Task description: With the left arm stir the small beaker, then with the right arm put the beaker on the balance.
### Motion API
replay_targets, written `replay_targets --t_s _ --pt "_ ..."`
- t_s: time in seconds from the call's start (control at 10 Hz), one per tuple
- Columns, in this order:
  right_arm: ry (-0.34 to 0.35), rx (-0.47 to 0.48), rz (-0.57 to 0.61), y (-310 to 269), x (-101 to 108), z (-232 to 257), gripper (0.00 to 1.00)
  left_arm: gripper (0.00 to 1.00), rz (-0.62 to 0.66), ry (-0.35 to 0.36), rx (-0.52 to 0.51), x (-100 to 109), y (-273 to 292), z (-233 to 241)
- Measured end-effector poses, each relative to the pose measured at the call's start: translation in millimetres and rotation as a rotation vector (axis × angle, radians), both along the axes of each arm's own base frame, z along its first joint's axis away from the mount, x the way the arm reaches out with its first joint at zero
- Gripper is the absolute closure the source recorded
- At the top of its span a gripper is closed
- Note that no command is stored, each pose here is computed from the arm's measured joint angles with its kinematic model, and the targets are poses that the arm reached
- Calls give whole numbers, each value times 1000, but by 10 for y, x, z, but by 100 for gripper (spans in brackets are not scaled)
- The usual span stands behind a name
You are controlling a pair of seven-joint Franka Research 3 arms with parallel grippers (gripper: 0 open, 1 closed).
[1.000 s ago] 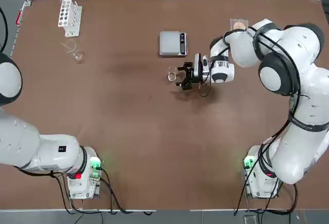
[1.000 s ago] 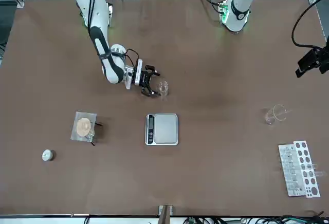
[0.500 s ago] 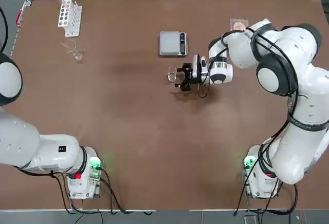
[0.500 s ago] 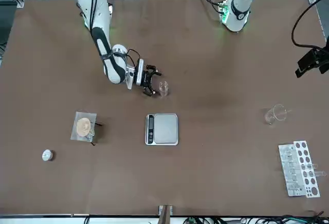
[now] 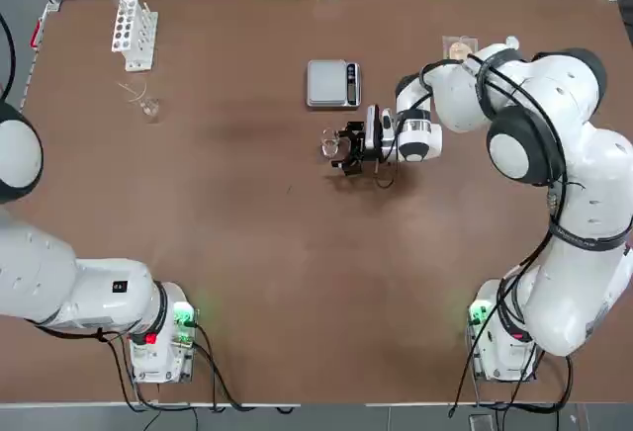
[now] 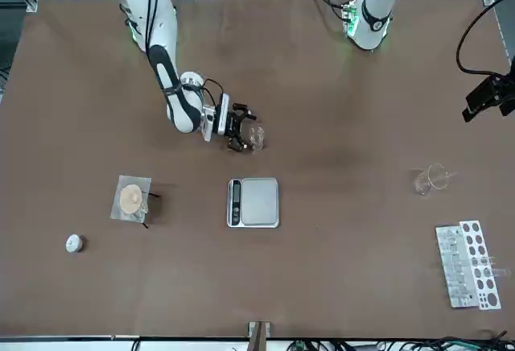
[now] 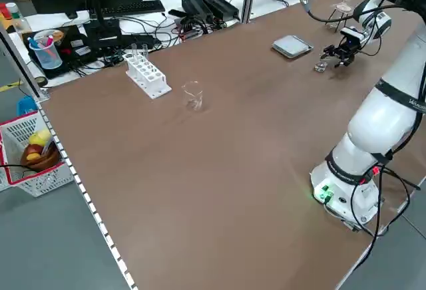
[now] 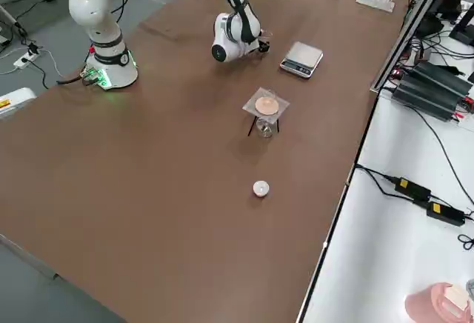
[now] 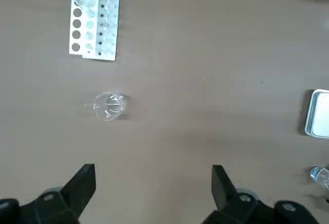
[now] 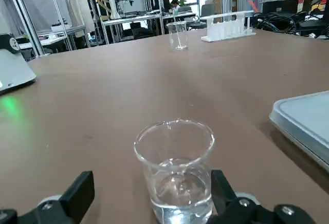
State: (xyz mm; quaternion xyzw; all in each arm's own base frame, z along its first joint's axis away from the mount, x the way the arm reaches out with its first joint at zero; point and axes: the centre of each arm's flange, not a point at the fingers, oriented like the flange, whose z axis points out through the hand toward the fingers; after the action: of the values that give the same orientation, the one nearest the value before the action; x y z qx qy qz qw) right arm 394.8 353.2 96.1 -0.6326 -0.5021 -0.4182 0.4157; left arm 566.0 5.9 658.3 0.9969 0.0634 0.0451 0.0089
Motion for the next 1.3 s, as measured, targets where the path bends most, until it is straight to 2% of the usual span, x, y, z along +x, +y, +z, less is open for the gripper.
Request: replay_targets --t_s 1.0,1.2,1.3 --pt "-15 14 -13 131 112 -16 1 0 -2 -2 0 2 -13 2" --pt "-11 13 -20 133 127 -58 7 1 -2 -2 0 2 -13 2" --pt "-12 12 -21 130 135 -64 15 0 -2 -4 0 4 -10 4"
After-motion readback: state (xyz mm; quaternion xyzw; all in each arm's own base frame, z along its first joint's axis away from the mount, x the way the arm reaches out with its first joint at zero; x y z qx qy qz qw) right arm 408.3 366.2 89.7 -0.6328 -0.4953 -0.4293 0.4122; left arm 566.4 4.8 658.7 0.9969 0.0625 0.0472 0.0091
